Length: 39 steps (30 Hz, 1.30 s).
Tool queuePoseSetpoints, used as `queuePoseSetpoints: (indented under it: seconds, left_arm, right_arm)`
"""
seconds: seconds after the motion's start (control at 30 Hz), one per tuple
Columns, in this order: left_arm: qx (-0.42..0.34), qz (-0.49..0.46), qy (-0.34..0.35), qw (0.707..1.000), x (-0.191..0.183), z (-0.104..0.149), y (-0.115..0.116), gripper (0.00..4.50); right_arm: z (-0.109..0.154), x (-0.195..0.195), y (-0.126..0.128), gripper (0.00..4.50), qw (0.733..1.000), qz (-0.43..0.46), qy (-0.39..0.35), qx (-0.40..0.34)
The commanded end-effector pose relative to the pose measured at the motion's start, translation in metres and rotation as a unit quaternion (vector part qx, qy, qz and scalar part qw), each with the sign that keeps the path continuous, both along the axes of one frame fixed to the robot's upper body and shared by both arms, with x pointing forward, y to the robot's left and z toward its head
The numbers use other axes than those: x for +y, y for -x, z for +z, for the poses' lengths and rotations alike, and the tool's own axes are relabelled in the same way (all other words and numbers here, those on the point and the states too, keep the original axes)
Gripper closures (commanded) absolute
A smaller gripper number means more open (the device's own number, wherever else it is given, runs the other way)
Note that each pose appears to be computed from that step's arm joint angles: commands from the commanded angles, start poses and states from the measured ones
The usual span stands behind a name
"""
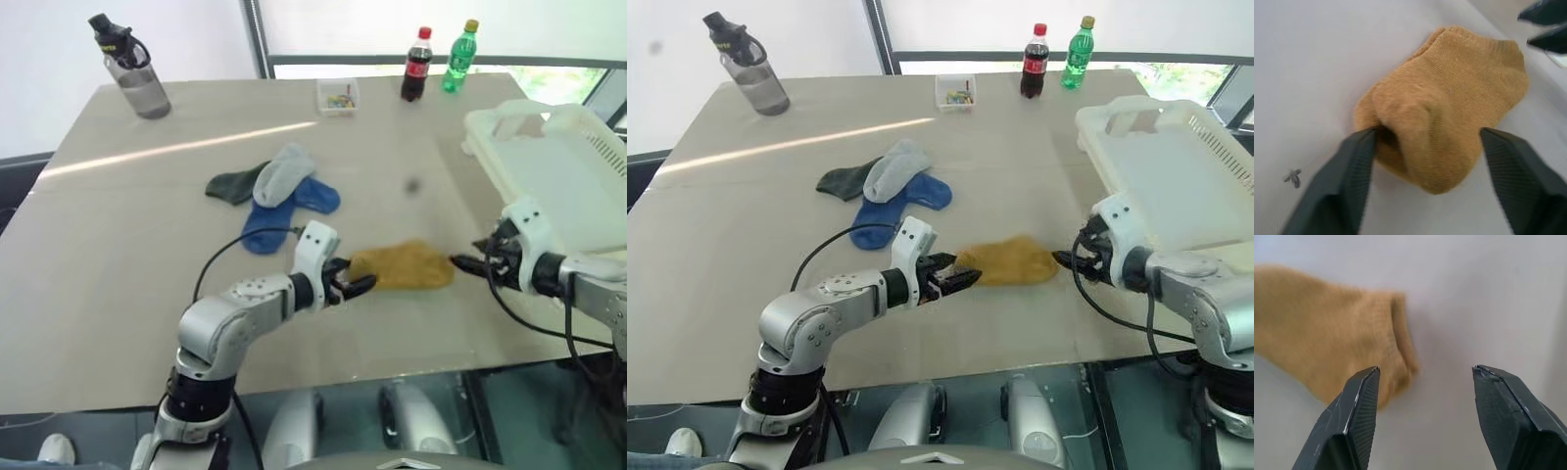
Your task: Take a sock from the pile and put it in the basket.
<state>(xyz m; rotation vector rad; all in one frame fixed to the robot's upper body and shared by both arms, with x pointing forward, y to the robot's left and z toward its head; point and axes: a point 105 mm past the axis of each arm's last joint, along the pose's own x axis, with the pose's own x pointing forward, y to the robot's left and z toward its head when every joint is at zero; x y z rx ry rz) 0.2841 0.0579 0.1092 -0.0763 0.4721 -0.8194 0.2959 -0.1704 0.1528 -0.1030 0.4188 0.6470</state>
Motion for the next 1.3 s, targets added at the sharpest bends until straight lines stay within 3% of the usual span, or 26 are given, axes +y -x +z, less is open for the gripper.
queuePoseSetpoints:
  seconds: [0.03,0.33,0.5,0.67,0.83,1.07,1.3]
  left_arm:
    - [-0.013,-0.005,0.005,1.000,-0.003,0.005,0.001,0.02]
    - [-0.014,-0.008,0.007,1.000,-0.004,0.005,0.001,0.02]
    - [-0.039,-0.005,0.032,0.999,0.000,0.017,-0.002,0.02]
    - [0.010,0.064,0.072,0.995,0.022,0.013,-0.016,0.02]
    - [0.063,0.083,0.047,0.993,0.020,-0.007,-0.019,0.02]
    - [0.100,0.051,0.032,0.993,0.002,-0.018,-0.022,0.02]
    - [0.157,-0.020,0.072,0.985,-0.020,-0.022,-0.014,0.02]
  right_arm:
    - [0.010,0.029,0.008,1.43,0.997,0.059,-0.043,-0.024]
    - [-0.037,0.040,-0.005,1.43,0.998,0.037,-0.056,0.010]
    - [-0.061,0.031,-0.008,1.43,0.998,0.014,-0.042,0.035]
    - [-0.065,0.032,-0.011,1.43,0.998,0.008,-0.042,0.035]
    - [-0.064,0.038,-0.012,1.43,0.999,0.013,-0.042,0.031]
    - [-0.062,0.041,-0.012,1.43,0.999,0.022,-0.033,0.019]
    - [-0.064,0.042,-0.012,1.43,0.999,0.015,-0.031,0.018]
